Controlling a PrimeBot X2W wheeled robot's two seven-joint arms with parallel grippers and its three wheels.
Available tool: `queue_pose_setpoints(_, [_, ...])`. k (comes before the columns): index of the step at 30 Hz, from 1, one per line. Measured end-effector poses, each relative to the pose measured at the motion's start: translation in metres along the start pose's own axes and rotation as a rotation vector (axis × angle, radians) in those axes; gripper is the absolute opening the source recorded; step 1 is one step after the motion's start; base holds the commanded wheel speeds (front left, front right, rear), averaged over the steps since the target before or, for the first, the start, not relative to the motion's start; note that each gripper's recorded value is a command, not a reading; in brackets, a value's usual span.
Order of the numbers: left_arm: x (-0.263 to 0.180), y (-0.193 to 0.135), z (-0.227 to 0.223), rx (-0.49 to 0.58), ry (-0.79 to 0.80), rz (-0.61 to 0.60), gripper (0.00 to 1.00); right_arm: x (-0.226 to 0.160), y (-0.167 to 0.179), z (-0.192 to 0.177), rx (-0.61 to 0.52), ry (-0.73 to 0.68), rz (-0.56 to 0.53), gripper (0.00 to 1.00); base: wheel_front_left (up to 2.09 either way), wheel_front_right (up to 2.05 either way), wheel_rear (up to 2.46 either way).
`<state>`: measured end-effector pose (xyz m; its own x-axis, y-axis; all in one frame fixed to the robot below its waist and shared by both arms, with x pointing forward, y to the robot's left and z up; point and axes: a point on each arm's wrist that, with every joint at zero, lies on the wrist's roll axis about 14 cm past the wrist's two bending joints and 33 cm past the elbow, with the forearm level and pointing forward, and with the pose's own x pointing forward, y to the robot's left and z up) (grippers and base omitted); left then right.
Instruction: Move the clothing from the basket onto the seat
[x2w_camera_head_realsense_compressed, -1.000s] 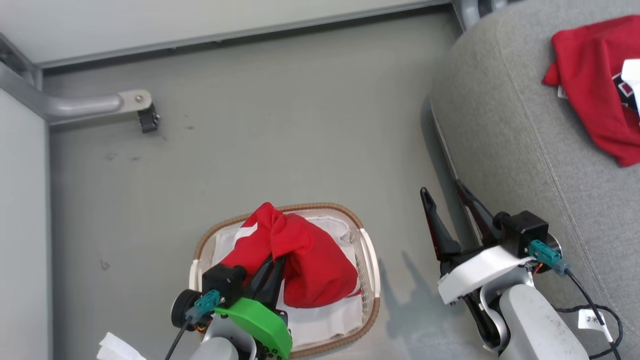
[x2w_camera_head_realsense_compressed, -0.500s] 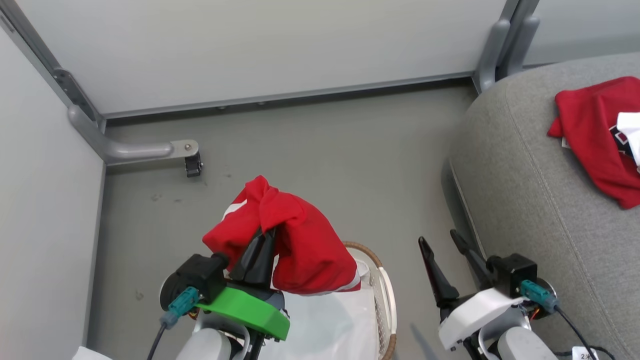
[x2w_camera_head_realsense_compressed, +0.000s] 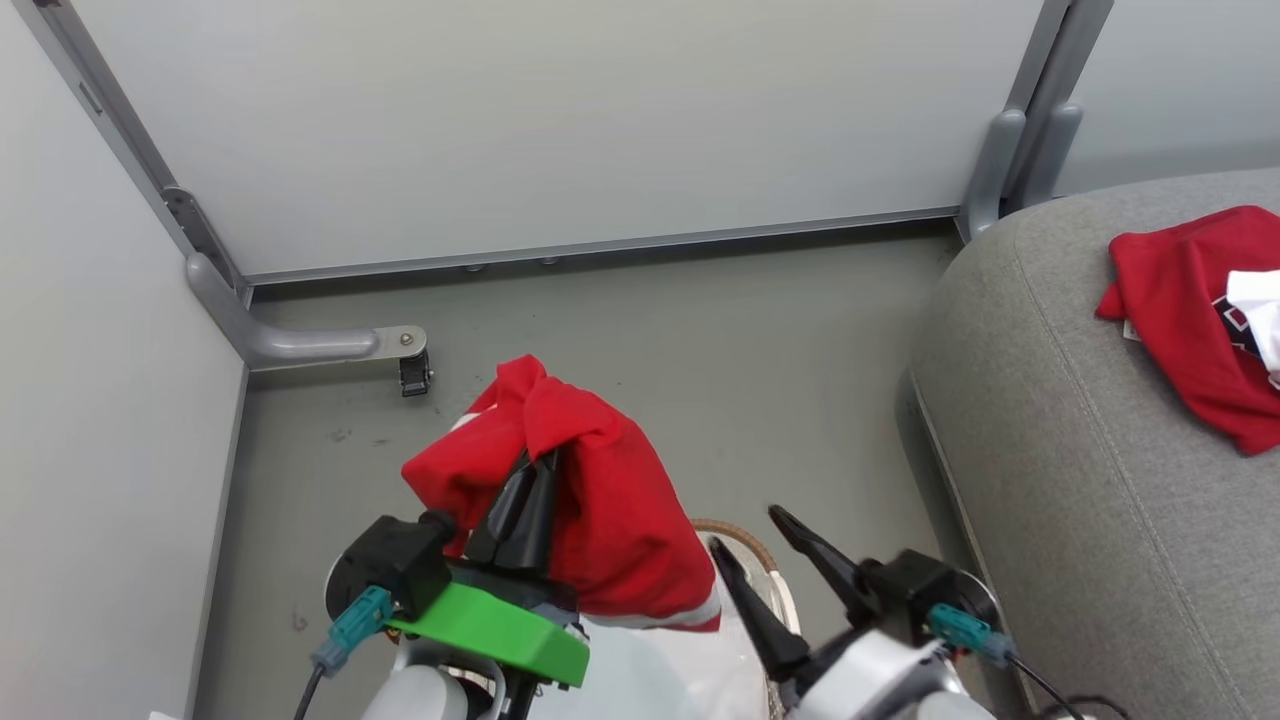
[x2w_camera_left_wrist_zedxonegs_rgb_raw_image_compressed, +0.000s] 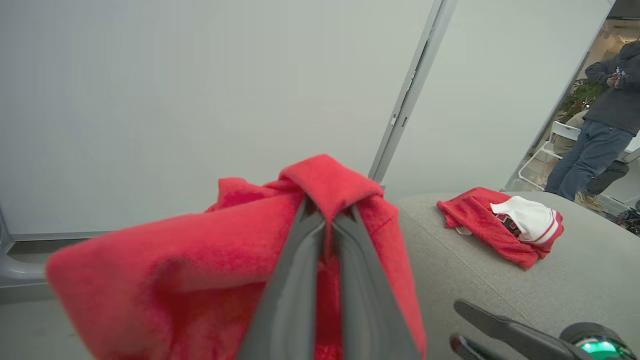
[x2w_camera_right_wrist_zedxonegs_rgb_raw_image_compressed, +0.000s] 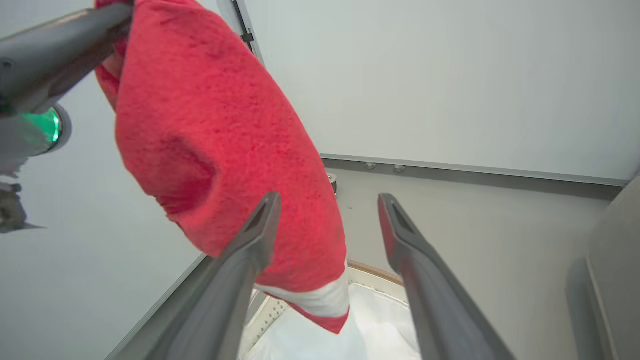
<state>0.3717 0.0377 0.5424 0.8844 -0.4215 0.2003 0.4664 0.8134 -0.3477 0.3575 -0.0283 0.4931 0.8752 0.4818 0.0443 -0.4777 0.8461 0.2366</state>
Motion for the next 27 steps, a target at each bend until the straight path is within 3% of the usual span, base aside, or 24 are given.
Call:
queue_pose_setpoints(7, [-0.003, -0.002, -0.005, -0.009, 0.013, -0.002, 0.00, 0.028, 0.057, 0.037, -0.013, -0.100, 0.208, 1.00, 0.00, 0.00, 0.00])
queue_pose_setpoints(14, [-0.010, -0.011, -0.006, -0.043, 0.016, -0.013, 0.00, 0.045, 0.071, 0.023, -0.102, -0.048, 0.288, 1.00, 0.00, 0.00, 0.00])
queue_pose_setpoints(15, [-0.011, -0.013, -0.006, -0.047, 0.018, -0.016, 0.00, 0.046, 0.072, 0.018, -0.101, -0.032, 0.293, 0.94, 0.00, 0.00, 0.00])
queue_pose_setpoints(16, [-0.013, -0.015, -0.007, -0.047, 0.022, -0.020, 0.00, 0.046, 0.074, 0.013, -0.095, -0.016, 0.298, 0.01, 0.00, 0.00, 0.00])
queue_pose_setpoints(25, [-0.019, -0.010, -0.008, -0.047, 0.025, 0.003, 0.00, 0.052, 0.072, 0.004, -0.074, 0.011, 0.294, 0.00, 0.00, 0.00, 0.00])
queue_pose_setpoints(26, [-0.018, -0.010, -0.010, -0.049, 0.030, 0.000, 0.11, 0.051, 0.067, 0.004, -0.071, 0.010, 0.278, 0.00, 0.00, 0.00, 0.00])
queue_pose_setpoints(27, [-0.017, -0.012, -0.011, -0.046, 0.034, -0.006, 0.42, 0.051, 0.062, 0.006, -0.067, 0.003, 0.259, 0.00, 0.00, 0.00, 0.00])
